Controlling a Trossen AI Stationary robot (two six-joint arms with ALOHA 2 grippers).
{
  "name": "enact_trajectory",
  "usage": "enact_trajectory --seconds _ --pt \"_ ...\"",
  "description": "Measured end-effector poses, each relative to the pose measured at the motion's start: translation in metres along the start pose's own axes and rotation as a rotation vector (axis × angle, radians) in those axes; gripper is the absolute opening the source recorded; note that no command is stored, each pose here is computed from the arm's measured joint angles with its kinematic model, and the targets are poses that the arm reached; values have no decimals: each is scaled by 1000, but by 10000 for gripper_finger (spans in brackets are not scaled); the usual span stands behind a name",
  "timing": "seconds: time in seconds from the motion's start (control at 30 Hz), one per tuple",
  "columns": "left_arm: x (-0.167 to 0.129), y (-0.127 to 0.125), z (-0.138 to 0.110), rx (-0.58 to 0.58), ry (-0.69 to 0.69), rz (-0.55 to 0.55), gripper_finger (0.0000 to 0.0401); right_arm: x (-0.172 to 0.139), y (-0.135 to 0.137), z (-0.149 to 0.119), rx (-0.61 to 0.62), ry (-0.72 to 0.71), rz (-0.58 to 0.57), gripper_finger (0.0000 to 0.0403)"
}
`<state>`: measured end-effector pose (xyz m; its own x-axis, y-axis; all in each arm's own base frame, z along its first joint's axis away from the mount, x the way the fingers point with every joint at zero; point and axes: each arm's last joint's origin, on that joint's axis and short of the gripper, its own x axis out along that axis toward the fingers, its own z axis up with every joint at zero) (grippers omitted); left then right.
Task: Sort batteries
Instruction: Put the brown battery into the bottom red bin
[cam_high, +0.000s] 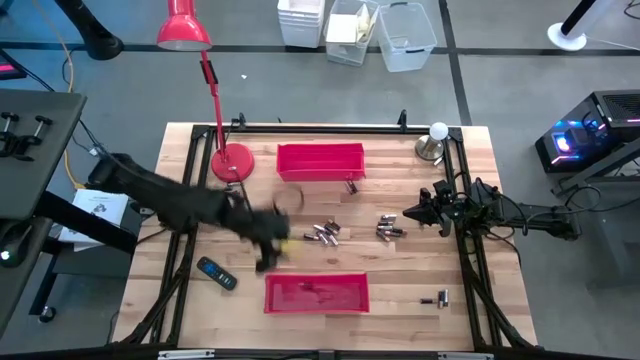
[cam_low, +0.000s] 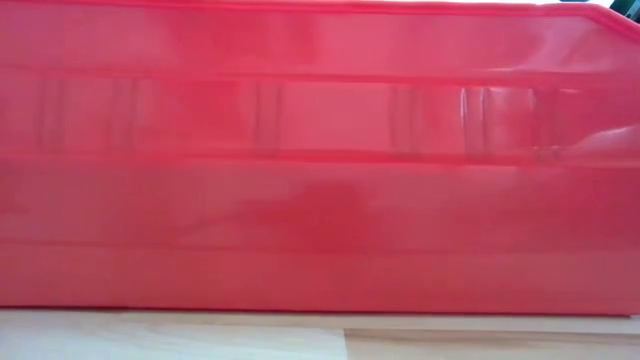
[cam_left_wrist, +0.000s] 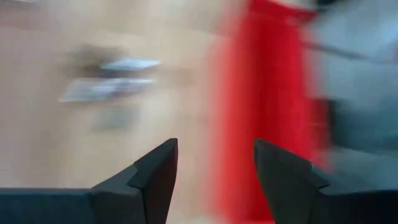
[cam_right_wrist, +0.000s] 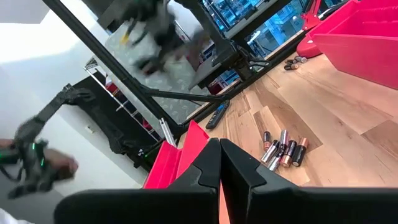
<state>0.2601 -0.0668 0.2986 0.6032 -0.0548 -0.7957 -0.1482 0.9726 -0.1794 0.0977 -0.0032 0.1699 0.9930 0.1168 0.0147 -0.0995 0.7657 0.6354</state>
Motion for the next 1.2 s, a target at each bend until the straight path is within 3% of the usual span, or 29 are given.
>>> enact_trajectory --seconds 0.1,0.23,0.37,0.57,0.83,1.2 --pt "-33 39 -5 -55 27 278 206 0 0 0 0 0 0 0" --pt "-28 87 -43 -264 300 409 204 0 0 0 0 0 0 0" --pt "-1 119 -78 -293 515 418 204 0 0 0 0 0 0 0" --pt "23 158 -88 -262 689 436 204 0 0 0 0 0 0 0" --pt "54 196 -92 -198 805 405 204 0 0 0 0 0 0 0" --pt "88 216 -104 -188 916 341 204 0 0 0 0 0 0 0"
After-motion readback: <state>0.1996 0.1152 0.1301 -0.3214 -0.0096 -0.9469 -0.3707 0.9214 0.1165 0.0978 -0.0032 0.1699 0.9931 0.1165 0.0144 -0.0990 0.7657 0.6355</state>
